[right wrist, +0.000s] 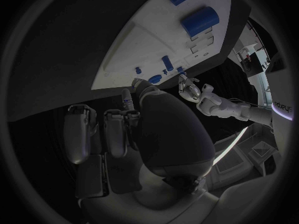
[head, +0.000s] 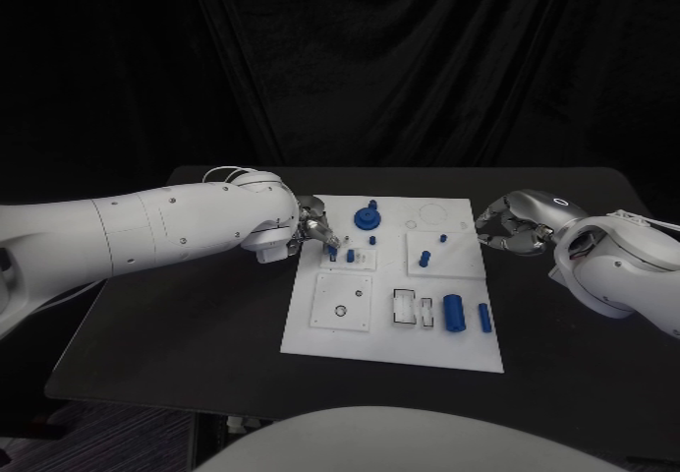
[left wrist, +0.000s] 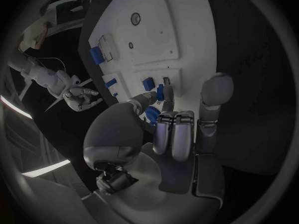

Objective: Assemble the parts on the task board

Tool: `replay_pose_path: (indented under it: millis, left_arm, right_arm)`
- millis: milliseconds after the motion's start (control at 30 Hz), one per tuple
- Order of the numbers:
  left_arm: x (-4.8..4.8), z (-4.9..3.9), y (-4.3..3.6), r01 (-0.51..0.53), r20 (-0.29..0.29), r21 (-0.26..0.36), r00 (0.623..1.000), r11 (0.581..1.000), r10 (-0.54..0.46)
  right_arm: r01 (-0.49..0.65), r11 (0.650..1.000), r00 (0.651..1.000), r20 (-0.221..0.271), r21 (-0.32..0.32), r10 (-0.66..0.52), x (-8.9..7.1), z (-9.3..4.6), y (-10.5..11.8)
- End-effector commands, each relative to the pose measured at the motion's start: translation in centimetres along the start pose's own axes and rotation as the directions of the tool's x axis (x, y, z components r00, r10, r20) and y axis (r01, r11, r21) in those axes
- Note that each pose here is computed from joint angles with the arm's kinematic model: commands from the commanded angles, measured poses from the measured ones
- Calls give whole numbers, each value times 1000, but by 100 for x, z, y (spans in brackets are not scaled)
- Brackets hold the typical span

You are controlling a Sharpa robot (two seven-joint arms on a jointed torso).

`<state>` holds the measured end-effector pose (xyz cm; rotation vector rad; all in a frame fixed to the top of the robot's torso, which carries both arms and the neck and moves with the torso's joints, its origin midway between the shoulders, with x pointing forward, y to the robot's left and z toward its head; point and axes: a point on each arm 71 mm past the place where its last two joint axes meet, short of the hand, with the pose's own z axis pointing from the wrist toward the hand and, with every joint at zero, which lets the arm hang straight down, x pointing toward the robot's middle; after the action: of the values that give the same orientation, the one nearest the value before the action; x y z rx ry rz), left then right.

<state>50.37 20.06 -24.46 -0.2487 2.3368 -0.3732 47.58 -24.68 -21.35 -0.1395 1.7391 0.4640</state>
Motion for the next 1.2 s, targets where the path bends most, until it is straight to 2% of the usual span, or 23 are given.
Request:
replay_pose_path:
  millis: [33,633,1200]
  left_arm:
    - [-2,8,-21,23,34,42,999,999,-25]
    - [178,70,47,37,10,34,999,999,-37]
    - [207,60,122,36,-6,5,999,999,-36]
  right_arm:
    - [3,1000,1000,-7,18,-3,14,-14,-21]
    - [2,1000,1000,-9,29,-2,8,-49,-54]
    - [2,1000,1000,-11,29,-2,10,-49,-53]
